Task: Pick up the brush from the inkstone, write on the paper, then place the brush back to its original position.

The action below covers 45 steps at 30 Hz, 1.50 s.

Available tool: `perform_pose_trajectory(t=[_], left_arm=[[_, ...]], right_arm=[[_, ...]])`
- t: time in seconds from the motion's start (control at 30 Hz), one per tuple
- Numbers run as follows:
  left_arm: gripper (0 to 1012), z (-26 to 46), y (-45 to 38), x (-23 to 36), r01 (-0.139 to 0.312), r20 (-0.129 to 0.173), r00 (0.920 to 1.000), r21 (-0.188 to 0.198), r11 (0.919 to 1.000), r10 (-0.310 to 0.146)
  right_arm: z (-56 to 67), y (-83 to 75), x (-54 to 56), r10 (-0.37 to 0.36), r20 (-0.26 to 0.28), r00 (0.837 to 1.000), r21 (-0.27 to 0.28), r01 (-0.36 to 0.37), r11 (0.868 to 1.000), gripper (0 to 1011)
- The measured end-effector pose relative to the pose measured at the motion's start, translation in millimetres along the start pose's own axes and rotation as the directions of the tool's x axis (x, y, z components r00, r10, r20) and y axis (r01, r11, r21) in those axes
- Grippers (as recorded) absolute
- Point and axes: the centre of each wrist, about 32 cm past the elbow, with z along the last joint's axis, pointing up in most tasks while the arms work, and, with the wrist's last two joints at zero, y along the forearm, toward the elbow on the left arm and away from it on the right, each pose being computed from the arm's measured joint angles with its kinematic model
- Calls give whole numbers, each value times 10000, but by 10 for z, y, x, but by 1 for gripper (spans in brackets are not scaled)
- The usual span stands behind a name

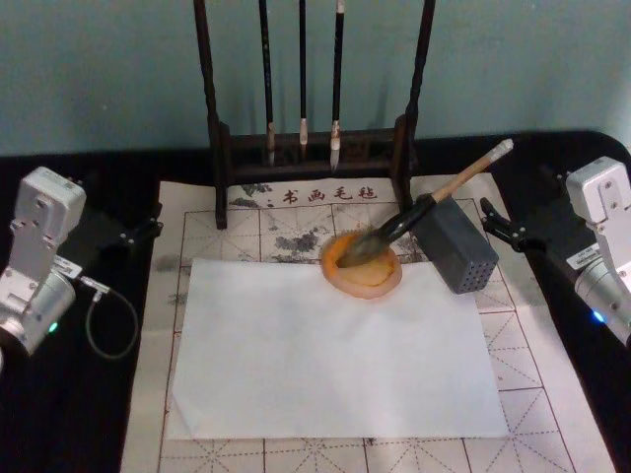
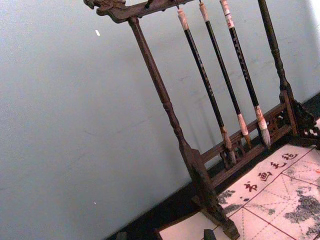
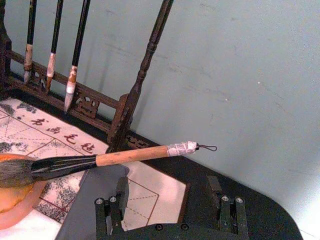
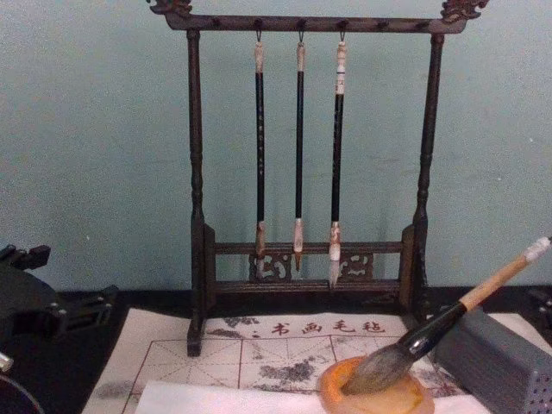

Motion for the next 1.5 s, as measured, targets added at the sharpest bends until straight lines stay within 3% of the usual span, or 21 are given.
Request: perform_pose_trajectory(t=[1.5], left_arm=[[1001,0,0,0,0,0,10000,0,10000,0]], right_arm=[[0,0,0,0,0,10000,0,0,10000,1002]])
